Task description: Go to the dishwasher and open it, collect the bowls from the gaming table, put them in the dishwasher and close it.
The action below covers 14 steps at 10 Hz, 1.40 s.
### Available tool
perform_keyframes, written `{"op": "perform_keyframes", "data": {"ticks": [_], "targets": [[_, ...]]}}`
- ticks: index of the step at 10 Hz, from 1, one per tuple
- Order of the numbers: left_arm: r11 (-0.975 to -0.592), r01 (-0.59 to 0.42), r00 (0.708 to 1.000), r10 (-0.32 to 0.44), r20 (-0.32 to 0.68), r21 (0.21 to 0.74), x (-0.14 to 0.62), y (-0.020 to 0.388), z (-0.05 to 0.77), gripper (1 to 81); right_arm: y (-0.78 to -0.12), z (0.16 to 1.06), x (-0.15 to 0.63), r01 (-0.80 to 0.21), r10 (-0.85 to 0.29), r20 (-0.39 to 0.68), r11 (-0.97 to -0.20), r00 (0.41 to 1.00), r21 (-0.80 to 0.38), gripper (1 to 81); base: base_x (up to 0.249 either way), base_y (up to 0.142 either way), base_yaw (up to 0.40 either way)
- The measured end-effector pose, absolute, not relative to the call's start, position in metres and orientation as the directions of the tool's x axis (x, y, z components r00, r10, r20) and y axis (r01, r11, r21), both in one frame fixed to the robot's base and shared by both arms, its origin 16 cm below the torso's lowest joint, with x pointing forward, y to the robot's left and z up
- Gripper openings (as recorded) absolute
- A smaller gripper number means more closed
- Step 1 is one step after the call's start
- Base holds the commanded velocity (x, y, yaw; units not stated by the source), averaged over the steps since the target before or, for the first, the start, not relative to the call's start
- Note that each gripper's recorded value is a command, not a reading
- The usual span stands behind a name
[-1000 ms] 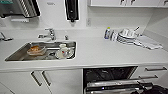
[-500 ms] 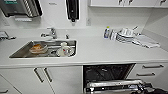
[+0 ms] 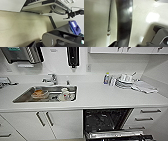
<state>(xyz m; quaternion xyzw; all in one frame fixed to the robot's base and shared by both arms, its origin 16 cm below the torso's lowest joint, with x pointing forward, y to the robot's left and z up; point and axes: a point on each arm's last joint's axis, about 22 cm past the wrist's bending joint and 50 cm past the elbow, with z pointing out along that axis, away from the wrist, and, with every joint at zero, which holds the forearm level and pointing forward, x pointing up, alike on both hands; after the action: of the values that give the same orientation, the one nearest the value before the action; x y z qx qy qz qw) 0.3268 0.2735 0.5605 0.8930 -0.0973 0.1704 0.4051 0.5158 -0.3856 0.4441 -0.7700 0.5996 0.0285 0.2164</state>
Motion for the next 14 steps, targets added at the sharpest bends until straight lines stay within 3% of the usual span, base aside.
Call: {"op": "perform_keyframes", "data": {"ticks": [4,11,13,14], "targets": [[-0.651,-0.311,0.926,-0.045,0.374,0.693,0.324,0.272,0.559,81.1,-0.385,0.425,0.521,-0.922,-0.912,-0.33,-0.111,0.243,-0.371,81.1,-0.077,0.0,0.0],[-0.636,-0.312,0.931,-0.055,0.362,0.706,0.318,0.263,0.556,81.1,-0.369,0.395,0.509,-0.921,-0.907,-0.356,-0.08,0.226,-0.382,81.1,-0.055,0.0,0.0],[-0.642,-0.31,0.933,-0.065,0.353,0.701,0.315,0.266,0.55,81.1,-0.375,0.375,0.454,-0.96,-0.914,-0.35,-0.116,0.204,-0.255,81.1,0.0,0.0,0.0],[-0.644,-0.313,0.929,-0.056,0.365,0.698,0.32,0.266,0.548,81.1,-0.379,0.378,0.449,-0.96,-0.914,-0.35,-0.119,0.205,-0.252,81.1,0.0,0.0,0.0]]}}
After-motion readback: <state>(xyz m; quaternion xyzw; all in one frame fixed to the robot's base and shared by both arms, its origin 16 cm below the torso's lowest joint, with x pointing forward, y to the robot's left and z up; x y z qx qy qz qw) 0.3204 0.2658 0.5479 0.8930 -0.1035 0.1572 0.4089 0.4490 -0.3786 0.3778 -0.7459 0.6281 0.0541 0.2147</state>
